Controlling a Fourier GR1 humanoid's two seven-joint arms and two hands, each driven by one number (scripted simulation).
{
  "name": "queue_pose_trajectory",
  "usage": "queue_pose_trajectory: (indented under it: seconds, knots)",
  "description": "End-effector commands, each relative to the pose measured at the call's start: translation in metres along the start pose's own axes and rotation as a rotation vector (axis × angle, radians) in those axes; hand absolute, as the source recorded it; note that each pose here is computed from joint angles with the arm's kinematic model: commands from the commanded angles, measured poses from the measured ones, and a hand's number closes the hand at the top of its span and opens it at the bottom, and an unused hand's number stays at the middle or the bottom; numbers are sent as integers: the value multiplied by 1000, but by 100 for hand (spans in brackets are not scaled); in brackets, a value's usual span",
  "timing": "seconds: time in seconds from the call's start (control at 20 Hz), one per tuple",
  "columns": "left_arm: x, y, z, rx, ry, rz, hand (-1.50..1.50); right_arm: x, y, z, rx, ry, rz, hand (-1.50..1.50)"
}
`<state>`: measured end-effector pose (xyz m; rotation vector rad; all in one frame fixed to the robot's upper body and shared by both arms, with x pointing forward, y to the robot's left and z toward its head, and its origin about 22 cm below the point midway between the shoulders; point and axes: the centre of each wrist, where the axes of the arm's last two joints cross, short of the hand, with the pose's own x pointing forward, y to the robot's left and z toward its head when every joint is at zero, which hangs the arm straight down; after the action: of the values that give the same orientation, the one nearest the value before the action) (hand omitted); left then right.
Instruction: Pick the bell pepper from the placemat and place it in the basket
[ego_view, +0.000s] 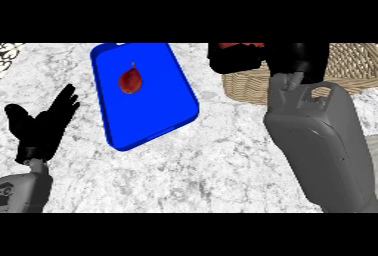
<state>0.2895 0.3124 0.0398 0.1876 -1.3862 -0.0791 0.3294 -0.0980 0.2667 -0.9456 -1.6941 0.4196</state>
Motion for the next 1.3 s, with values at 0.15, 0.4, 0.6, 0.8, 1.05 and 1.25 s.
queue_pose_trajectory:
  seconds: [0.15, 0.4, 0.6, 0.8, 1.05, 1.25]
  knots:
    - [5, 27, -10, 3, 2, -9, 0, -39, 14, -24, -20, 2, -25, 150]
    - [0, -8, 3, 3, -13, 3, 0, -70, 9, -40, -18, 27, -55, 150]
    - [-9, 0, -2, -8, 15, 12, 0, -101, 15, -39, -186, 183, -55, -150]
    - [5, 11, -7, 17, -7, -11, 0, -135, 37, -53, -105, 165, -22, -150]
    - [3, -8, -7, 5, 8, -5, 0, -130, 26, -61, -75, 76, -105, -150]
    - [1, -7, -6, 0, 8, 3, 0, -123, 17, -69, -141, 111, -190, -150]
